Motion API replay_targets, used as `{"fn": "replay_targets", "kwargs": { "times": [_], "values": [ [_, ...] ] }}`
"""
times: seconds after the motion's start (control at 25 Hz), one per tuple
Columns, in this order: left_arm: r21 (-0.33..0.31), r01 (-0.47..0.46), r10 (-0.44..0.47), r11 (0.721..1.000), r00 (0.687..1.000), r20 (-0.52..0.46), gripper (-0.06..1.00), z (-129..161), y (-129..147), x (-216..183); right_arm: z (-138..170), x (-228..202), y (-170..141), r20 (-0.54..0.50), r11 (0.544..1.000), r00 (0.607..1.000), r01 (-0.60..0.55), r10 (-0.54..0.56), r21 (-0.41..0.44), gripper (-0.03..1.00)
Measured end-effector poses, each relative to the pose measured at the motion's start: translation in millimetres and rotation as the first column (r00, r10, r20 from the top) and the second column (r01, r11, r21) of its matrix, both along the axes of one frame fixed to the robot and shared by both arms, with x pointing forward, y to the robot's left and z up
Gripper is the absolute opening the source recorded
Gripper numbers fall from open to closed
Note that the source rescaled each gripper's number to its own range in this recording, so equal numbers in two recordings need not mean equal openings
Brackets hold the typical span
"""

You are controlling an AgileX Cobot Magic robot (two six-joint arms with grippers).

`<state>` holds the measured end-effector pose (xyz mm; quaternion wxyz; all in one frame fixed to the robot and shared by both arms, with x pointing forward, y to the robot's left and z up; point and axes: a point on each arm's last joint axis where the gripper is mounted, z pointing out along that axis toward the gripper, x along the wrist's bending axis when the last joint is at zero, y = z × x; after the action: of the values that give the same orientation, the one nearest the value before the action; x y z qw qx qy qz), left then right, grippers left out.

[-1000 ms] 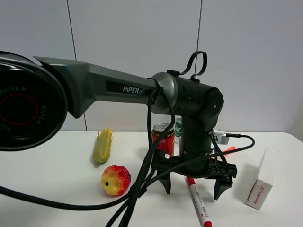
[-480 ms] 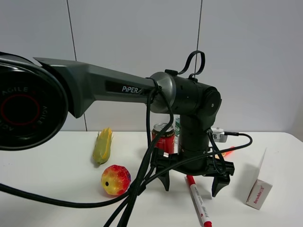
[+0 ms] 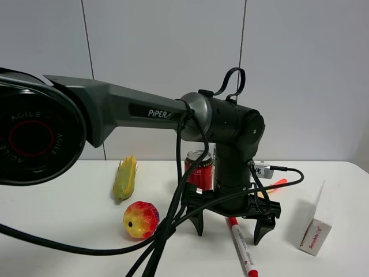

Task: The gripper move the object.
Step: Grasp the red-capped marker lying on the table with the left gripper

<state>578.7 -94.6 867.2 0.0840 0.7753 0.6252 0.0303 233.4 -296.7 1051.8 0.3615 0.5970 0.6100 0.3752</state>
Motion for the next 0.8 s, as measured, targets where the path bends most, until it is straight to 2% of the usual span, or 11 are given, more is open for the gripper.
{"fn": "replay_targets", "kwargs": {
  "times": [0.24, 0.32, 0.4, 0.6, 0.72, 0.8],
  "values": [
    [-0.001, 0.0, -0.001, 1.0, 1.0, -0.001, 1.0, 0.0, -0.1, -0.1, 0.0, 0.0, 0.0, 0.0, 1.0, 1.0, 0.0, 0.0, 0.0, 1.0],
    [0.0, 0.0, 0.0, 1.0, 1.0, -0.001, 0.96, 0.0, 0.0, -0.1, 0.0, 0.0, 0.0, 0.0, 1.0, 1.0, 0.0, 0.0, 0.0, 1.0],
    [0.001, 0.006, -0.006, 1.0, 1.0, -0.001, 0.87, 0.0, 0.0, -0.1, 0.0, 0.0, 0.0, 0.0, 1.0, 1.0, 0.0, 0.0, 0.0, 1.0],
    [0.002, 0.049, -0.049, 0.999, 0.999, -0.002, 0.45, -0.1, -0.5, -0.6, 0.0, 0.0, 0.0, 0.0, 1.0, 1.0, 0.0, 0.0, 0.0, 1.0],
    [0.001, 0.069, -0.069, 0.998, 0.998, -0.002, 0.27, -0.1, -0.9, -0.8, 0.0, 0.0, 0.0, 0.0, 1.0, 1.0, 0.0, 0.0, 0.0, 1.0],
    [-0.004, 0.07, -0.07, 0.998, 0.998, 0.001, 0.21, 0.0, -1.3, -0.6, 0.0, 0.0, 0.0, 0.0, 1.0, 1.0, 0.0, 0.0, 0.0, 1.0]
  ]
}}
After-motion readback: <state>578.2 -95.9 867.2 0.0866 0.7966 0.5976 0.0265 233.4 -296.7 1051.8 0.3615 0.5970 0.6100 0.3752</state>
